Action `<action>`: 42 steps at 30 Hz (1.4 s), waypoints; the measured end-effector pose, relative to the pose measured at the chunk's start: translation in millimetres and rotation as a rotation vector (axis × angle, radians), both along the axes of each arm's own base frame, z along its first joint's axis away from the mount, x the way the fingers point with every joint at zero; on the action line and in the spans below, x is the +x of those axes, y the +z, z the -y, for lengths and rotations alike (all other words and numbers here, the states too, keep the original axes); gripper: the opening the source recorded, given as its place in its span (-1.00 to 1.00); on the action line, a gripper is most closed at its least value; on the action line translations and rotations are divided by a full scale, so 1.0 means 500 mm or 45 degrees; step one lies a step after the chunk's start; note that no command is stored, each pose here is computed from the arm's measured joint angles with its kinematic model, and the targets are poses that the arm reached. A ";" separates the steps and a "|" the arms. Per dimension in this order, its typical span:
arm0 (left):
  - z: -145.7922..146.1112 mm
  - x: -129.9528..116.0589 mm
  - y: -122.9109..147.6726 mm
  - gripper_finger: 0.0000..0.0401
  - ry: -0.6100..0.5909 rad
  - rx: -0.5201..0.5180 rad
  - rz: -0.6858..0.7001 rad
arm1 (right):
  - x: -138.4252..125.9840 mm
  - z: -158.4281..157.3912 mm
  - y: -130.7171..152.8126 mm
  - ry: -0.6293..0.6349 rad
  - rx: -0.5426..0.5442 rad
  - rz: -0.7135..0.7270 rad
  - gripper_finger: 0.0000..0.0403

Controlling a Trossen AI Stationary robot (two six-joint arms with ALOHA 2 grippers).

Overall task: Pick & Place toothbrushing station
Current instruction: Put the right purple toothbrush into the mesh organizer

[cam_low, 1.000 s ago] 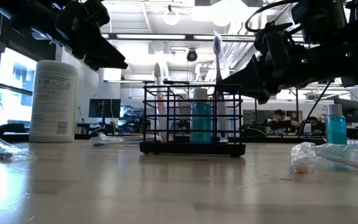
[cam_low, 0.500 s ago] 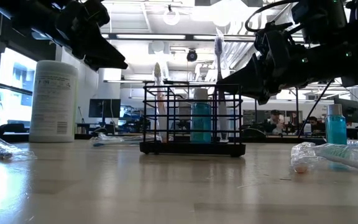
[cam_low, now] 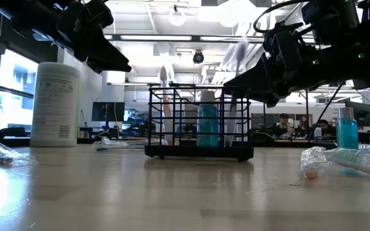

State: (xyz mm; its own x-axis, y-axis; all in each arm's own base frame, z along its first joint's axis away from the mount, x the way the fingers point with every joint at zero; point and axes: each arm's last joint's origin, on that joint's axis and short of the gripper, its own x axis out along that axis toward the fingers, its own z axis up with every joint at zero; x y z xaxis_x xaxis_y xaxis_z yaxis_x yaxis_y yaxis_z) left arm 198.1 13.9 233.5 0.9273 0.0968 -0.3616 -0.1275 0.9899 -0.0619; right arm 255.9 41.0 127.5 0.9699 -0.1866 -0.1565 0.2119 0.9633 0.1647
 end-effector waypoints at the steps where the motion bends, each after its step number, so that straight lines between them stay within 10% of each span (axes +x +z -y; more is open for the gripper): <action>1: 0.000 0.000 0.000 -0.15 0.000 0.000 0.000 | 0.000 0.000 0.000 0.000 0.000 0.001 -0.47; 12: 0.000 0.000 0.000 -0.15 0.000 0.000 0.001 | -0.001 -0.001 0.002 0.017 0.003 0.003 -0.16; 42: 0.001 -0.002 -0.016 -0.15 -0.005 -0.007 0.038 | -0.014 -0.017 0.060 -0.058 -0.222 0.135 -0.13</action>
State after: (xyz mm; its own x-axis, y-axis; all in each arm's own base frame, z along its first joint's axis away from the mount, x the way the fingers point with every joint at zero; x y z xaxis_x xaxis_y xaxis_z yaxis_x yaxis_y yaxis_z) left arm 196.9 13.6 225.5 0.9381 0.0912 -0.3341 -0.1217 0.9900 -0.0713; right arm 248.8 49.4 157.3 0.9691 -0.2462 -0.0152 0.2465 0.9689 0.0204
